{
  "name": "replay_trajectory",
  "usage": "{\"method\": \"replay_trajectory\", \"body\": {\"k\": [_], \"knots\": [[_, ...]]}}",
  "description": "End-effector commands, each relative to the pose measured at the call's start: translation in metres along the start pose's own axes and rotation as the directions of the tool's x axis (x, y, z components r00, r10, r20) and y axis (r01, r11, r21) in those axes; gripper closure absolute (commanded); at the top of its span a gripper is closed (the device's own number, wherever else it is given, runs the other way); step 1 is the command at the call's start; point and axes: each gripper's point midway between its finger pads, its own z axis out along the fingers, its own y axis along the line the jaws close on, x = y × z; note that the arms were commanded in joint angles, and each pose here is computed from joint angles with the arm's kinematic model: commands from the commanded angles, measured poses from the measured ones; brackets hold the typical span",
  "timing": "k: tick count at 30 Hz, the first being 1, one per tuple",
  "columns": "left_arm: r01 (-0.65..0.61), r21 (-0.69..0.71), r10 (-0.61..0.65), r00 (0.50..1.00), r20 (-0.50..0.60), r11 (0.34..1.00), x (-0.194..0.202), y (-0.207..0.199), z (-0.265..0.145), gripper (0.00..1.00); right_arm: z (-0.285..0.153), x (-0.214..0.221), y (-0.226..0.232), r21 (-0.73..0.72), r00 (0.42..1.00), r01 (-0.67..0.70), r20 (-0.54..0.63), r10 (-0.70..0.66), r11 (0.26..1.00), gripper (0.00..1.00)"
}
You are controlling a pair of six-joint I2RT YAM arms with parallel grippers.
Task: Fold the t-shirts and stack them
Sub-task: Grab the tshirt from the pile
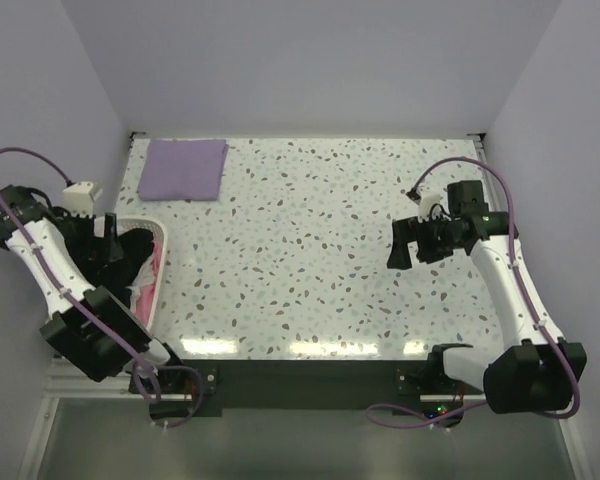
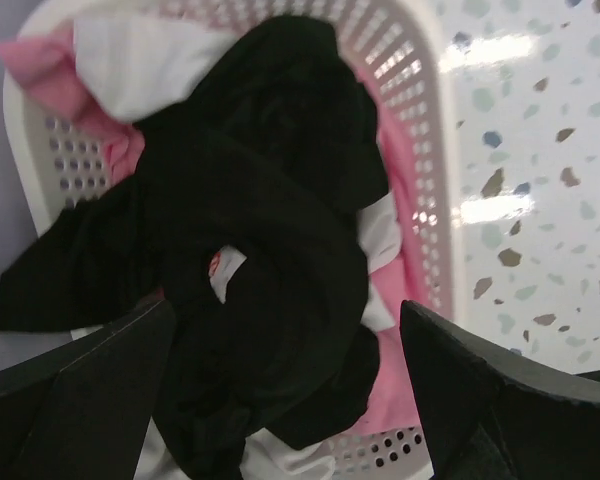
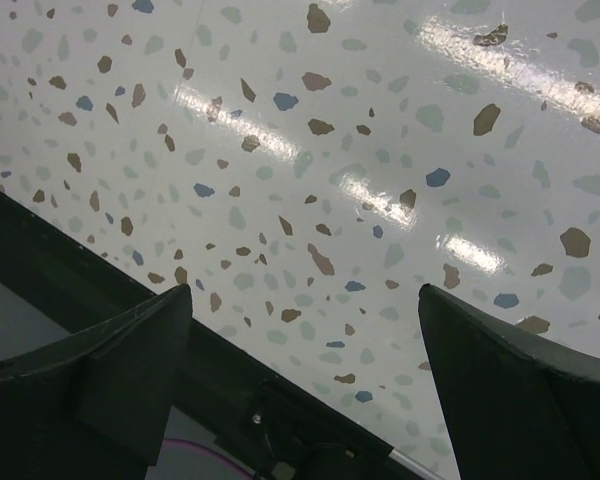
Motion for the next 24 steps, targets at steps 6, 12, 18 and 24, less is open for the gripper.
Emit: {"method": "replay_trajectory", "body": {"k": [6, 12, 18, 24], "knots": [[0.043, 0.083, -0.033, 0.992, -0.122, 0.996, 0.064, 0.023, 0.031, 0.0, 0.002, -0.005, 0.005, -0.053, 1.0, 0.011, -0.019, -0.012, 0.999, 0.01], [0.068, 0.066, -0.056, 0.984, -0.168, 0.996, 0.083, 0.034, 0.055, 0.03, 0.005, -0.003, 0.002, -0.04, 1.0, 0.006, -0.023, -0.007, 0.999, 0.01], [0.039, 0.026, -0.036, 0.993, -0.116, 0.999, 0.07, 0.039, 0.047, 0.45, 0.008, -0.004, 0.0, -0.045, 0.999, -0.004, -0.04, 0.002, 0.999, 0.01], [-0.041, -0.044, 0.043, 0.998, 0.038, 0.998, 0.019, 0.036, 0.004, 1.0, 0.01, -0.005, -0.001, -0.047, 0.999, -0.005, -0.045, 0.003, 0.999, 0.01]]}}
